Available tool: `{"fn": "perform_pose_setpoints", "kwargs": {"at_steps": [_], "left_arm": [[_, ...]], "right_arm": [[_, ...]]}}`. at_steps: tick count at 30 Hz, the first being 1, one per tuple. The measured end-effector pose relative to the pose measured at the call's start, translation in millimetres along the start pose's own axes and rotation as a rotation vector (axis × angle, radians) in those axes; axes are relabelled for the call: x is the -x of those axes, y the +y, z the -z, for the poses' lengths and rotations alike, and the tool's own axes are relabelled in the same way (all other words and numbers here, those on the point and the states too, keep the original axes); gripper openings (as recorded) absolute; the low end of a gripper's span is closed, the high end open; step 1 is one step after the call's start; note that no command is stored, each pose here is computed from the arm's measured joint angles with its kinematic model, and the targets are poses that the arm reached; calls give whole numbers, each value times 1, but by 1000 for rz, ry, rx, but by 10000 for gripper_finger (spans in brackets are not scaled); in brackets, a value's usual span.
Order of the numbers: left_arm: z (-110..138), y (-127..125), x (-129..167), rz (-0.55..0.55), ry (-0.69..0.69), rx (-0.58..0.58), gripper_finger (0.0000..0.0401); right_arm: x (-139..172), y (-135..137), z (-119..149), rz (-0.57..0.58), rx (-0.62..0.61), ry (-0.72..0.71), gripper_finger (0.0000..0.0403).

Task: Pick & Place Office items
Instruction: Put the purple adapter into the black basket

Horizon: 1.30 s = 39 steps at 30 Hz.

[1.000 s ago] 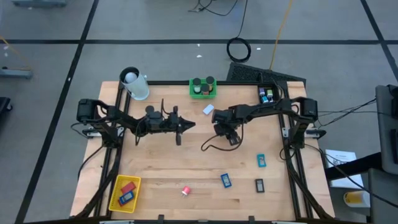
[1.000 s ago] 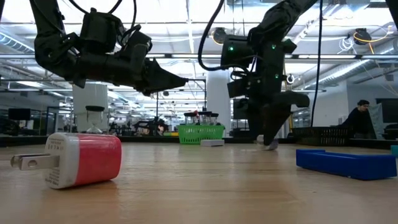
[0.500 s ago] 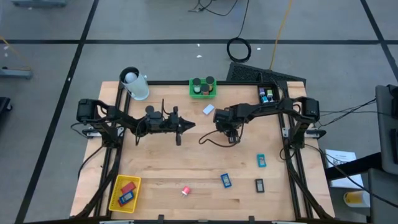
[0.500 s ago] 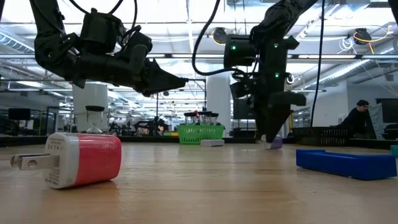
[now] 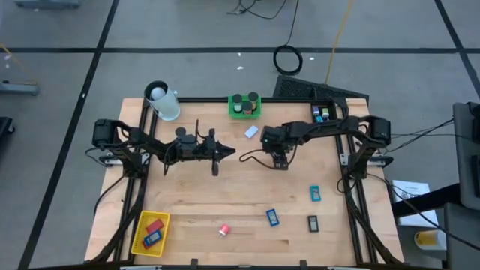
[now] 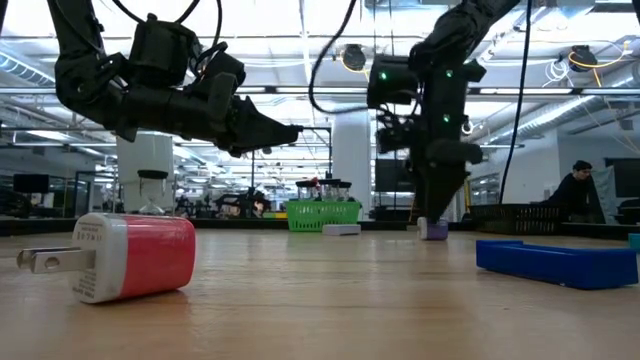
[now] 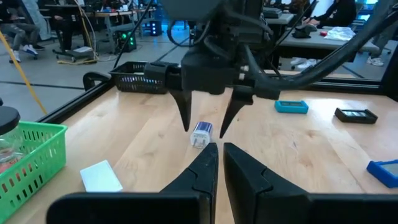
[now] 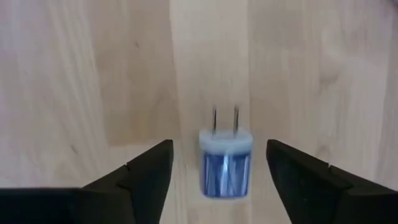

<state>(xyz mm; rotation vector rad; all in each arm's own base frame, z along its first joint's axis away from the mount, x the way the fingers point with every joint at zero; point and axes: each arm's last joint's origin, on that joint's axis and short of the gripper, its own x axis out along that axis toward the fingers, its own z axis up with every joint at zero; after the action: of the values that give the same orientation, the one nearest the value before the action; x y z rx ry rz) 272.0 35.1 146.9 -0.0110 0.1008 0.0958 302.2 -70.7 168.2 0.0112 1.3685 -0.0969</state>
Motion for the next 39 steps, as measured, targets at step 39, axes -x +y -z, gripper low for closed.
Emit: {"fn": "perform_pose_setpoints", "kwargs": {"at_steps": [39], "left_arm": [[-1, -8, 0, 27, -11, -30, 31]], "right_arm": [[98, -116, 130, 403, -853, 59, 131]]}}
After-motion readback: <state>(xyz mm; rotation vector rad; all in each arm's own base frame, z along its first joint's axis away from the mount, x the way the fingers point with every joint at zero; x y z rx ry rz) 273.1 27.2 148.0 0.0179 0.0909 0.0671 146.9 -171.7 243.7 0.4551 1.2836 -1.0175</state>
